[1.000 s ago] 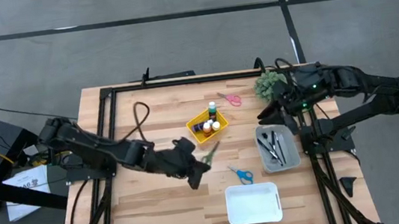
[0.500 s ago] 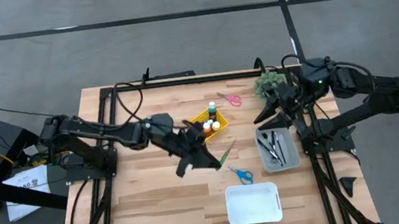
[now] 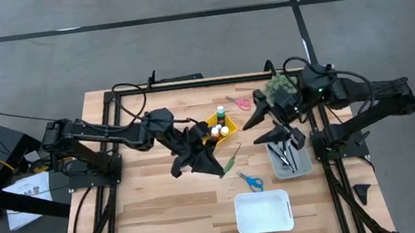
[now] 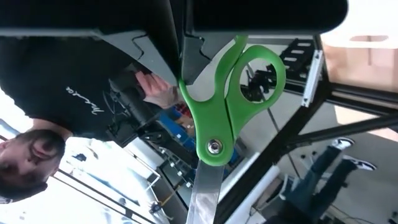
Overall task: Pick & Place Paint Supplies
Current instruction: Put the green scissors into the white bin
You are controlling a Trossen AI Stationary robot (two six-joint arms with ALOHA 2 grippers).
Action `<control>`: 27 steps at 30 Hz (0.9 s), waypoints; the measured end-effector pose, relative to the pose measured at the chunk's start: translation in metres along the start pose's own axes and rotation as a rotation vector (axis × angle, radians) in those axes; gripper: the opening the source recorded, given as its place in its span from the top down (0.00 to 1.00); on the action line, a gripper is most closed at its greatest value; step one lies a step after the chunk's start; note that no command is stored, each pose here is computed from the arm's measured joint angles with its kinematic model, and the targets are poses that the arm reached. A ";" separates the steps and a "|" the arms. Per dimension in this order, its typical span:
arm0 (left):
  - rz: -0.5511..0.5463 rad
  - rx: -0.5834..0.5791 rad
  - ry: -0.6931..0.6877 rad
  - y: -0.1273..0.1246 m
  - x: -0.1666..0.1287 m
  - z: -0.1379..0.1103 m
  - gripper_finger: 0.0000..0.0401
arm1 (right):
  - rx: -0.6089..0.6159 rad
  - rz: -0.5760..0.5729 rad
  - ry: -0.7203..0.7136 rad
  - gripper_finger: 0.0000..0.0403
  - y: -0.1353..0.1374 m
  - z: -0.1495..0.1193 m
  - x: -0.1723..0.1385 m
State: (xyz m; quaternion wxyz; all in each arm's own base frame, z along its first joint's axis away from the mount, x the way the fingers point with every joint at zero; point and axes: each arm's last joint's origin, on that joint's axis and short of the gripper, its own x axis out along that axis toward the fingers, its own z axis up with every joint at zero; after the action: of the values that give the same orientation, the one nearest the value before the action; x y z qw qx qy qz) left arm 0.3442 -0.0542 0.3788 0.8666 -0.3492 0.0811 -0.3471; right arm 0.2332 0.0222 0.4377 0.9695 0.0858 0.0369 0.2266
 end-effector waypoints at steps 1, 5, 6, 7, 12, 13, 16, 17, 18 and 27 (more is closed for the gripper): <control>-0.006 -0.007 0.006 0.000 0.000 0.000 1.00 | 0.003 0.014 -0.008 0.46 -0.002 0.000 0.004; -0.024 -0.021 0.025 -0.001 0.000 -0.001 1.00 | 0.013 0.081 -0.027 0.46 -0.007 -0.003 0.021; -0.029 -0.021 0.030 -0.001 0.000 -0.001 1.00 | 0.013 0.097 -0.034 0.47 -0.007 -0.003 0.025; -0.033 -0.025 0.034 -0.001 0.000 -0.001 1.00 | 0.012 0.104 -0.037 0.47 -0.008 -0.003 0.027; -0.039 -0.029 0.041 -0.001 0.000 -0.001 1.00 | 0.009 0.152 -0.030 0.48 -0.005 0.002 0.042; -0.039 -0.030 0.042 -0.001 0.000 -0.001 1.00 | 0.005 0.160 -0.030 0.48 -0.004 0.003 0.045; -0.047 -0.029 0.051 0.000 -0.002 0.000 1.00 | 0.000 0.177 -0.031 0.48 -0.003 0.007 0.053; -0.047 -0.029 0.050 0.000 -0.002 0.000 1.00 | 0.000 0.188 -0.027 0.48 -0.003 0.007 0.057; -0.047 -0.028 0.050 0.000 -0.002 0.000 1.00 | 0.002 0.197 -0.022 0.48 -0.004 0.008 0.060; -0.089 -0.015 0.039 -0.003 -0.002 0.003 1.00 | 0.011 0.222 -0.007 0.51 -0.007 0.008 0.068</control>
State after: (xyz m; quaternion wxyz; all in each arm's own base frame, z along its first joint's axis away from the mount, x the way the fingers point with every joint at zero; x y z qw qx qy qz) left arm 0.3421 -0.0531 0.3831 0.8458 -0.3521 0.0848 -0.3916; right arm 0.2975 0.0455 0.4421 0.9381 0.0952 0.0250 0.3320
